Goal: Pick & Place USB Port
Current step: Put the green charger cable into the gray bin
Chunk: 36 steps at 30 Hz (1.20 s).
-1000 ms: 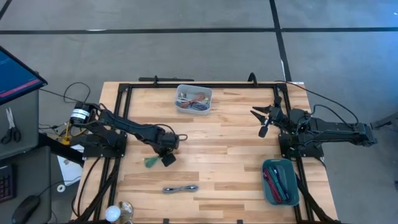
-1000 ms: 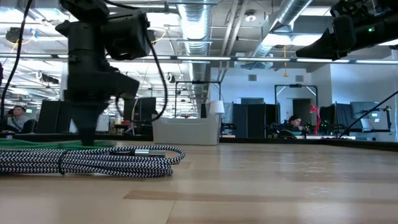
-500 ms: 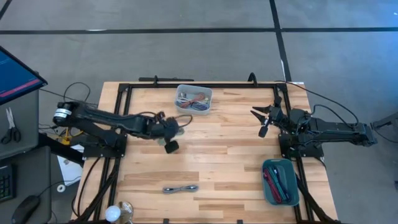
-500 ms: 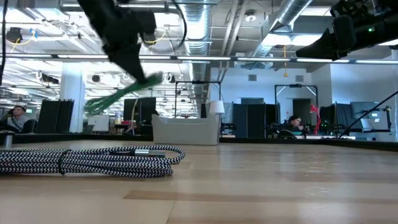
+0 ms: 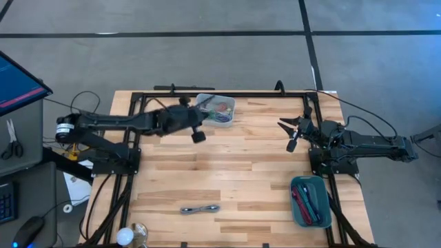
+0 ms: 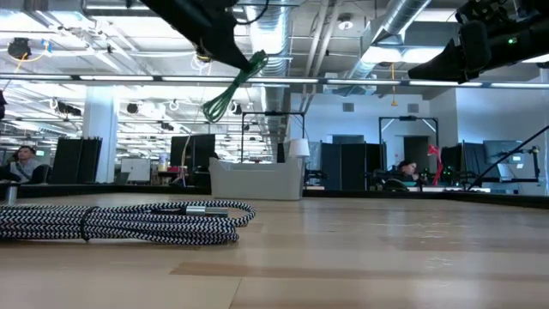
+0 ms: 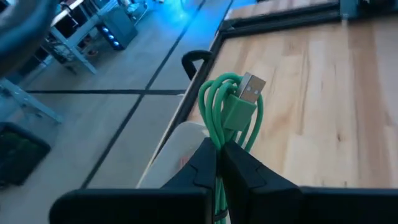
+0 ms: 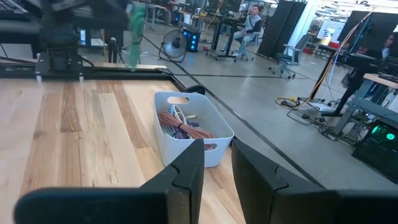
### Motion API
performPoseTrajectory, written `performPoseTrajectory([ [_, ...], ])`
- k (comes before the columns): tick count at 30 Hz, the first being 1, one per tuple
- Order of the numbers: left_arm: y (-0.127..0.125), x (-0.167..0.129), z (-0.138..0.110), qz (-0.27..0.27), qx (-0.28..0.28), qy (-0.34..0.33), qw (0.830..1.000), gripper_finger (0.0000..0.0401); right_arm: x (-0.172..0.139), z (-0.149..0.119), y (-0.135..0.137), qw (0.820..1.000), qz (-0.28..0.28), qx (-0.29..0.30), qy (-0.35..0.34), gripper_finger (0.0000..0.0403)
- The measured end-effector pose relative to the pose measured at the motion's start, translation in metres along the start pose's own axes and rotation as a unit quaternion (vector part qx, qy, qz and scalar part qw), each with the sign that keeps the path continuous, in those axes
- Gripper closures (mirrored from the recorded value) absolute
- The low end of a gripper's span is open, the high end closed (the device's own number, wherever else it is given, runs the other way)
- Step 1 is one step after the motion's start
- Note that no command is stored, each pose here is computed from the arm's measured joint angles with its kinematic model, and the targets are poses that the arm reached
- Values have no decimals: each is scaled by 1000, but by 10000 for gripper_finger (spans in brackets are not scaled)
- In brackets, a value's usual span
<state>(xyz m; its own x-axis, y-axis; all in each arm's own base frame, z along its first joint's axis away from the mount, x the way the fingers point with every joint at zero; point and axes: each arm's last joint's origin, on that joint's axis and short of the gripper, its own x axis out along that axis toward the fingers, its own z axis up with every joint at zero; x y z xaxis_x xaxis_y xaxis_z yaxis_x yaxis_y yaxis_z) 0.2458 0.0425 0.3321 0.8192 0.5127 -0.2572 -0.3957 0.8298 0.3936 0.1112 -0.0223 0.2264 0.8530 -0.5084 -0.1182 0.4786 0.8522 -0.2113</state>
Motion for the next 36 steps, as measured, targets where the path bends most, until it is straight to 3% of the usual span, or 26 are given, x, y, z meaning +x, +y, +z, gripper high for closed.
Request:
performPoseTrajectory([
  [6,38,20,-12,3,-30,-8,1000,393,0,0,0,1000,0,0,0,328],
  [12,60,47,-27,-40,-74,-24,996,393,0,0,0,1000,-1,0,0,328],
  [25,49,114,-72,-50,-77,41,995,393,1,0,-2,1000,-11,1,3,328],
  [36,45,128,-82,-50,-77,45,995,385,1,0,-2,1000,-11,1,3,328],
])
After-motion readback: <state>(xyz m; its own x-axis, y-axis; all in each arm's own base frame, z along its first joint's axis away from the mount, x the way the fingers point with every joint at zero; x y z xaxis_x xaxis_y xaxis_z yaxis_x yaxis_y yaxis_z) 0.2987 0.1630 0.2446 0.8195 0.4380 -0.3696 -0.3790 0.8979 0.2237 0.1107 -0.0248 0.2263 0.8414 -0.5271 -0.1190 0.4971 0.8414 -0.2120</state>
